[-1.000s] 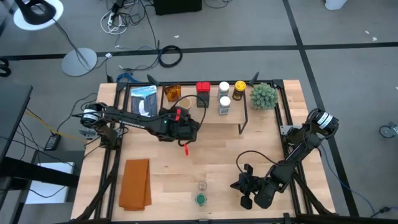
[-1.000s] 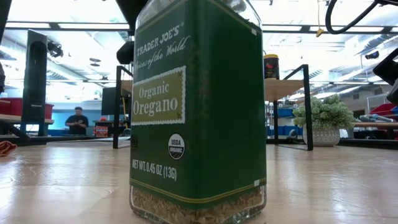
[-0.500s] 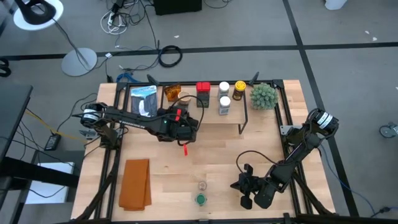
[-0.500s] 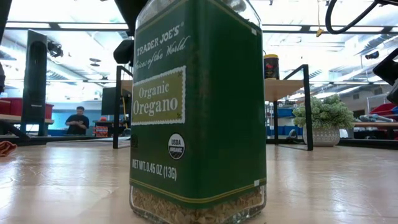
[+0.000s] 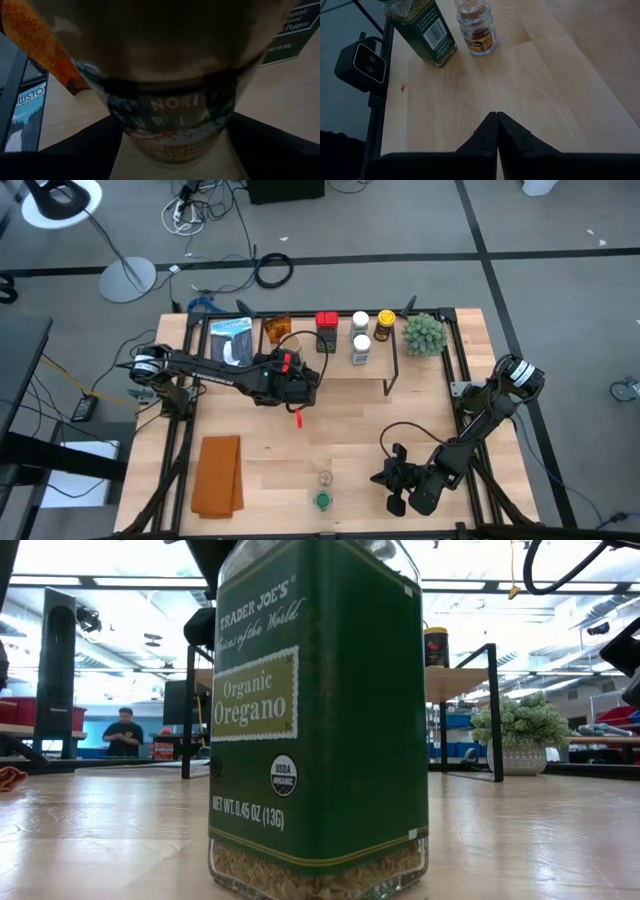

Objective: Shelf spices
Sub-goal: Put the gold seasoning bottle on the shelf

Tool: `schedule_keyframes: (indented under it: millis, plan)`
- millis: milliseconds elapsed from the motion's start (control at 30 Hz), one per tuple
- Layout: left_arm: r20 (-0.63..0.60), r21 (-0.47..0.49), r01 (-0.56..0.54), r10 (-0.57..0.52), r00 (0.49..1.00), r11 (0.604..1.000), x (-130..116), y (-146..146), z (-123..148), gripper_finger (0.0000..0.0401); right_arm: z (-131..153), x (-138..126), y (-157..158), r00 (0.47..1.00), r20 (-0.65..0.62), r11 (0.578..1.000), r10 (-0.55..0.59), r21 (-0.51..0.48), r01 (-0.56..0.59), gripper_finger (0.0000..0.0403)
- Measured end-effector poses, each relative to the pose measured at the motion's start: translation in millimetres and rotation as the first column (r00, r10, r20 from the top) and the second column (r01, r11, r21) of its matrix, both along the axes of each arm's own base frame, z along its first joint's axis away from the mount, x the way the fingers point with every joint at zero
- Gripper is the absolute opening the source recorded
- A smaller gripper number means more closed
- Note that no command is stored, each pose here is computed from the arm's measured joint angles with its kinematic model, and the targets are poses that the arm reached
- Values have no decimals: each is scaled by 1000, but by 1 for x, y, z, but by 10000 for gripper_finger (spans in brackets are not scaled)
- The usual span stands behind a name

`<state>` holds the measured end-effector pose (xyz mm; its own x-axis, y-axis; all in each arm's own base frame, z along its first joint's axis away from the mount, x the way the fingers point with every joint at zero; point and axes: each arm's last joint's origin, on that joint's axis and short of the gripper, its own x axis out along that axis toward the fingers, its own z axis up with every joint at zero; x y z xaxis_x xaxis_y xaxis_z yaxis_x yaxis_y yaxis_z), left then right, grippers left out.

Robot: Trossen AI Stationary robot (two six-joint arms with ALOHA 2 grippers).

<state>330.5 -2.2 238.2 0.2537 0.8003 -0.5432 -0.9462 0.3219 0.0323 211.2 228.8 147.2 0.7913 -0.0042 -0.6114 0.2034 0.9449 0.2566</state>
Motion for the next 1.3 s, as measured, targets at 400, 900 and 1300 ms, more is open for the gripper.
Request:
schedule_keyframes:
  millis: [400,900,1300]
  plan:
    - [-40,10,39,-38,998,999,0,-4,0,399,0,0,0,1000,0,1000,1,0,-1,3]
    - [-49,59,51,-49,998,997,3,-11,34,399,0,0,0,1000,-1,1000,3,0,-3,2]
    - [-53,135,57,-50,997,989,5,-13,60,399,0,0,0,1000,-6,1000,8,3,-8,3]
